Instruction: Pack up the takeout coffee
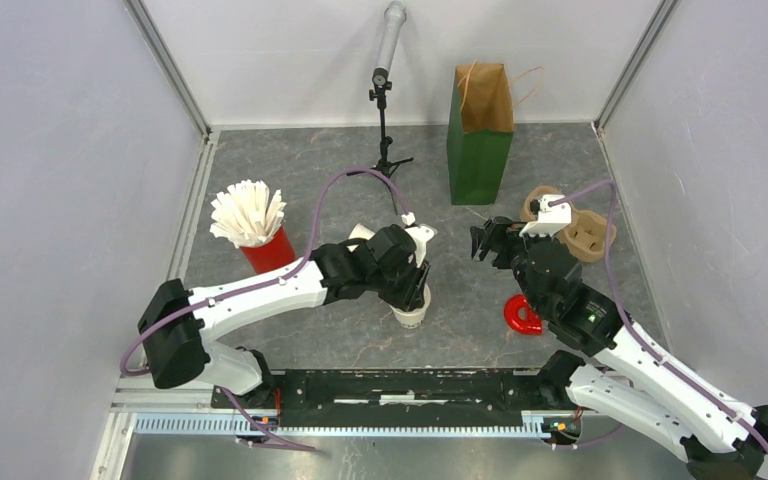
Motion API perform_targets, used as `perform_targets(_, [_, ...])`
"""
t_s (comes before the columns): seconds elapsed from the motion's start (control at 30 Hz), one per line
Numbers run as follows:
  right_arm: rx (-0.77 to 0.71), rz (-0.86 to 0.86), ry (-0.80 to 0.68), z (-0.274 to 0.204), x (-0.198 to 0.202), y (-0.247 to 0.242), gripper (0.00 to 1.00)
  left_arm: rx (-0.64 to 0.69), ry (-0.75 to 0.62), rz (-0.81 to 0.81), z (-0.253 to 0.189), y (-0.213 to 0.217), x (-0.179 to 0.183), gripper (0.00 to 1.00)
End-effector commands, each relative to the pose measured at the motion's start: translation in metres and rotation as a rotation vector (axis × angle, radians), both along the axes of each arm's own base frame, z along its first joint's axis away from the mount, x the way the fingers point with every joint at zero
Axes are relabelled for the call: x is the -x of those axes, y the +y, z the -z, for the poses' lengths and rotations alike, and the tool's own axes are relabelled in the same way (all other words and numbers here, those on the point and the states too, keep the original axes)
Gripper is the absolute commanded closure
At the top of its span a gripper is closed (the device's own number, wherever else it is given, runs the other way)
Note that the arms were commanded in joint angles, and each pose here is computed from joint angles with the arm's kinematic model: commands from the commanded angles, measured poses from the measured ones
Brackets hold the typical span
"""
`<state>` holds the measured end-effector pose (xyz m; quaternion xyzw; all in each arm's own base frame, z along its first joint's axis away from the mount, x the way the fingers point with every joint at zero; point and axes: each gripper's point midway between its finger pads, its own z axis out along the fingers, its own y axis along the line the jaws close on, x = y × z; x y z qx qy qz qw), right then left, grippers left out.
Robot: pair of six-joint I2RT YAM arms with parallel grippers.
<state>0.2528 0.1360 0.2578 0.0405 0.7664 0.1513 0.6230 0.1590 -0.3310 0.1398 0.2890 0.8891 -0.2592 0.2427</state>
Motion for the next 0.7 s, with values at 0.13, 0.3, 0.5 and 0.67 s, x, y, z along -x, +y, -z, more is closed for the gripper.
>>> perform_targets(0.13, [0.015,-0.093,-0.027,-0.002,0.008,0.008,0.10,0.013,-0.228,-0.079,-0.081,0.013,-0.046,0.38])
perform_targets(0.3, [0.024,-0.171,-0.034,0.004,0.015,0.018,0.10,0.078,-0.114,-0.180,-0.081,0.052,-0.102,0.39])
perform_targets(0.5, [0.045,-0.203,-0.036,0.005,0.017,0.020,0.10,0.154,-0.043,-0.268,-0.068,0.088,-0.156,0.39])
perform_targets(0.67, [0.045,-0.226,-0.042,0.004,0.020,0.022,0.11,0.169,0.037,-0.313,-0.046,0.105,-0.184,0.38])
